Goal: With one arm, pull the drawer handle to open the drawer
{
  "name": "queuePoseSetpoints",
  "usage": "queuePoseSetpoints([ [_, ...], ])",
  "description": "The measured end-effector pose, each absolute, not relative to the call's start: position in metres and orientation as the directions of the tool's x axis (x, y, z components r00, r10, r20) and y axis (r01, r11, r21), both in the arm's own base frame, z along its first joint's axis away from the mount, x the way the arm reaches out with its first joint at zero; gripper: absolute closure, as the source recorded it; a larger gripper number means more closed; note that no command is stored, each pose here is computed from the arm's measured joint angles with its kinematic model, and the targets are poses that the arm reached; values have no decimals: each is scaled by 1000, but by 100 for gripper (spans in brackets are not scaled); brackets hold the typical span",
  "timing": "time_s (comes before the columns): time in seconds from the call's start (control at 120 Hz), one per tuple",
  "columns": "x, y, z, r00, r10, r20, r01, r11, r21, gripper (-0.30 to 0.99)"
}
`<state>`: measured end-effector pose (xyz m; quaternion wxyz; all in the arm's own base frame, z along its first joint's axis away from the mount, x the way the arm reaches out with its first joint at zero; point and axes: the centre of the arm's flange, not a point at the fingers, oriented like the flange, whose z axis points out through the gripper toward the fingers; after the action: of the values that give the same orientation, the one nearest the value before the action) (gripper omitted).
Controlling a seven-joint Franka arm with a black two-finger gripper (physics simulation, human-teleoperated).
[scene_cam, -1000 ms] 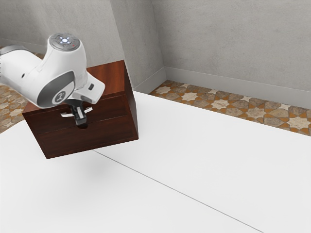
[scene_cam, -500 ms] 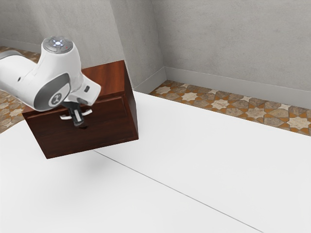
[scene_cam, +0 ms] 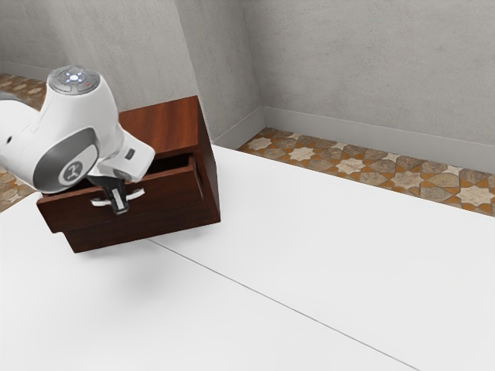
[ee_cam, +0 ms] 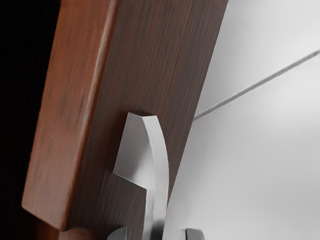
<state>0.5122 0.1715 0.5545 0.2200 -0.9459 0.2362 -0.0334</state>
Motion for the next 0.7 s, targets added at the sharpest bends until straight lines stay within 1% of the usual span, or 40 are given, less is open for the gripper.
queuePoseSetpoints([
  [0.15,502,151,559,870,-493,-23,-454,-782,-426,69],
  [0.333,484,143,561,866,-500,-7,-457,-786,-416,72],
  [0.7,450,133,564,863,-505,17,-456,-793,-405,71],
])
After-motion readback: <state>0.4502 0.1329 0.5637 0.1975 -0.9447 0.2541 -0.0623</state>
